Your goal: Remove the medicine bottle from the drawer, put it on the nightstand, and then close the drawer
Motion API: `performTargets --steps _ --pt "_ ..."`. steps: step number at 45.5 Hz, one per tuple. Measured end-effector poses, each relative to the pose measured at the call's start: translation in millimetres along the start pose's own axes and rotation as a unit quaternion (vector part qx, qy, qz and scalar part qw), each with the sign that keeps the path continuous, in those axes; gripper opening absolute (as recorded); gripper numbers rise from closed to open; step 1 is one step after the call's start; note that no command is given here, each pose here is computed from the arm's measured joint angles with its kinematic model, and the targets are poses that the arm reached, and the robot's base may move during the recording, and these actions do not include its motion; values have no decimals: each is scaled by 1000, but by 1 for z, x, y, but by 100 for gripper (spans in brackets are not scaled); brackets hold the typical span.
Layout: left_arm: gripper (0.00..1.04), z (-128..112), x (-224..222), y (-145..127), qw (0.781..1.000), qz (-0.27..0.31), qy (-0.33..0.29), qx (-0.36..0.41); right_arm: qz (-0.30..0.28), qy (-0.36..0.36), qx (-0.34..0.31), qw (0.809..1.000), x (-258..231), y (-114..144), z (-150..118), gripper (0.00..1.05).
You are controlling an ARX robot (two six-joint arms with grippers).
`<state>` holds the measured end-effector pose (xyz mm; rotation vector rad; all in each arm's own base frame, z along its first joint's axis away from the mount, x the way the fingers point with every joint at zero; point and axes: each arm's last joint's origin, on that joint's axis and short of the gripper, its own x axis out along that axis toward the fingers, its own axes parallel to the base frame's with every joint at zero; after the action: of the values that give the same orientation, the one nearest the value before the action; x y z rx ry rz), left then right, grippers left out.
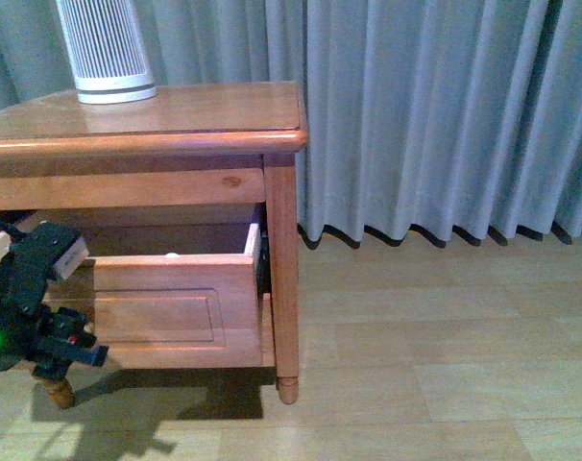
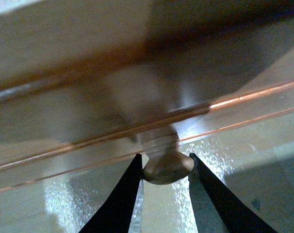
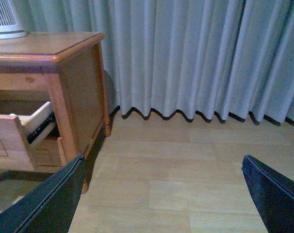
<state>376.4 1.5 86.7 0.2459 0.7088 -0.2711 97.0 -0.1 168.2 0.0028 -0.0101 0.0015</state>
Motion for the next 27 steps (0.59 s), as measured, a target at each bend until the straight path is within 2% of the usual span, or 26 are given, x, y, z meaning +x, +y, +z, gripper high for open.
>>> performTargets --steps 12,14,17,21,27 --pt "20 -27 -44 -14 1000 -12 7 27 0 0 0 1000 0 0 0 98" --pt "12 -28 -56 -14 1000 -20 -14 18 0 0 0 1000 0 0 0 98" --pt "3 -16 -74 -13 998 -18 -58 20 0 0 0 1000 0 0 0 98" --pt "3 -12 -92 -14 995 -9 -98 21 0 0 0 1000 0 0 0 98" --pt "3 -37 -97 -16 997 -8 -77 -3 0 0 0 1000 0 0 0 98"
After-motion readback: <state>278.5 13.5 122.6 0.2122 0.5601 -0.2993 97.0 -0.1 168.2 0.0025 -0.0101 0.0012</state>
